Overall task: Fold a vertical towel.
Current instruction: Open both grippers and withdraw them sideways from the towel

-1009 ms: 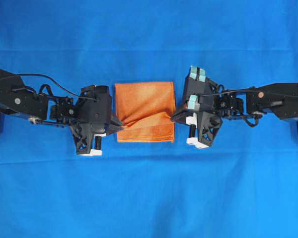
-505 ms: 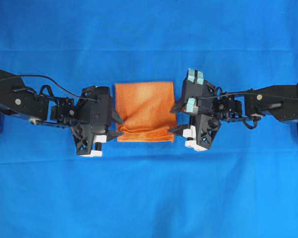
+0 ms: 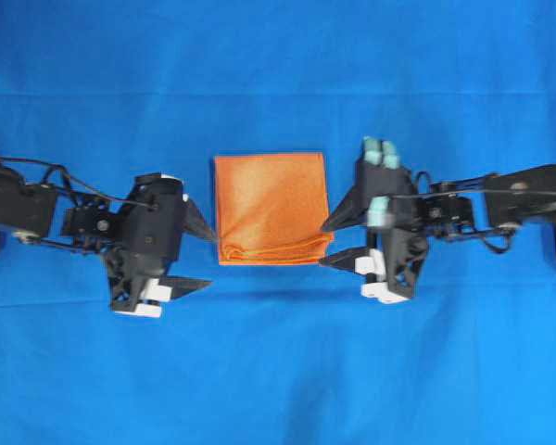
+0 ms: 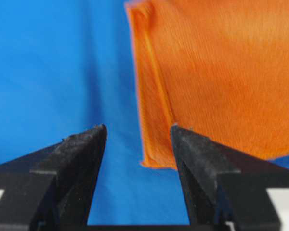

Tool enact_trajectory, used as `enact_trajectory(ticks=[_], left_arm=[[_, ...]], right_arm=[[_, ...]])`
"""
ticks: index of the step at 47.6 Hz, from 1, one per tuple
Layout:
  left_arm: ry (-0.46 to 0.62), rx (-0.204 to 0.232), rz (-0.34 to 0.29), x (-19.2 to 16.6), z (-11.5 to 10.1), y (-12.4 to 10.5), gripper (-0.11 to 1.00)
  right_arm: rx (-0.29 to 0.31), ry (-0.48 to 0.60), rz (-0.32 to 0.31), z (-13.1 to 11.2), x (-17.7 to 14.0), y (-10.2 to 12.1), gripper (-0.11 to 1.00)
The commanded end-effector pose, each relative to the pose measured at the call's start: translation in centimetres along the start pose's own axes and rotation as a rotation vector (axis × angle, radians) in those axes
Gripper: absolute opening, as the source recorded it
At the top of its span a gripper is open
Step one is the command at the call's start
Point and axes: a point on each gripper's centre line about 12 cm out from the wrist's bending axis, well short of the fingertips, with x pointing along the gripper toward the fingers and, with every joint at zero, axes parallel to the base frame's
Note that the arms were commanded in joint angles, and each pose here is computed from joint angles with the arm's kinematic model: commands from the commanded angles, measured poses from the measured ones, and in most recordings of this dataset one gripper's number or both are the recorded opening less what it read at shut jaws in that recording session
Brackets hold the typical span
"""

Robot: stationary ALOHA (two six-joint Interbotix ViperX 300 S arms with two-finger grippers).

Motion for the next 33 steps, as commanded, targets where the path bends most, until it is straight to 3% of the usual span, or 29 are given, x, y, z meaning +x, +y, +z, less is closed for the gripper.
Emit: enact_trajectory(ticks=[1, 9, 17, 33], left_arm=[[-0.061, 0.003, -0.006, -2.2, 1.7, -0.2, 0.68], [-0.144, 0.008, -0.007, -5.5, 2.9, -0.2, 0.68], [-0.276, 0.019, -0.008, -9.9, 3.6, -0.2, 0.68], [-0.482, 0.026, 0.006, -16.8, 1.6, 0.1, 0.68]], right_arm=[[-0.009, -0.083, 0.021, 2.2, -2.4, 0.6, 0.60], [-0.045, -0.183, 0.041, 4.3, -6.2, 1.0, 0.59], [-0.064, -0.261, 0.048, 4.7, -9.6, 0.9, 0.59], [-0.066, -0.383, 0.048, 3.7, -15.9, 0.1, 0.59]])
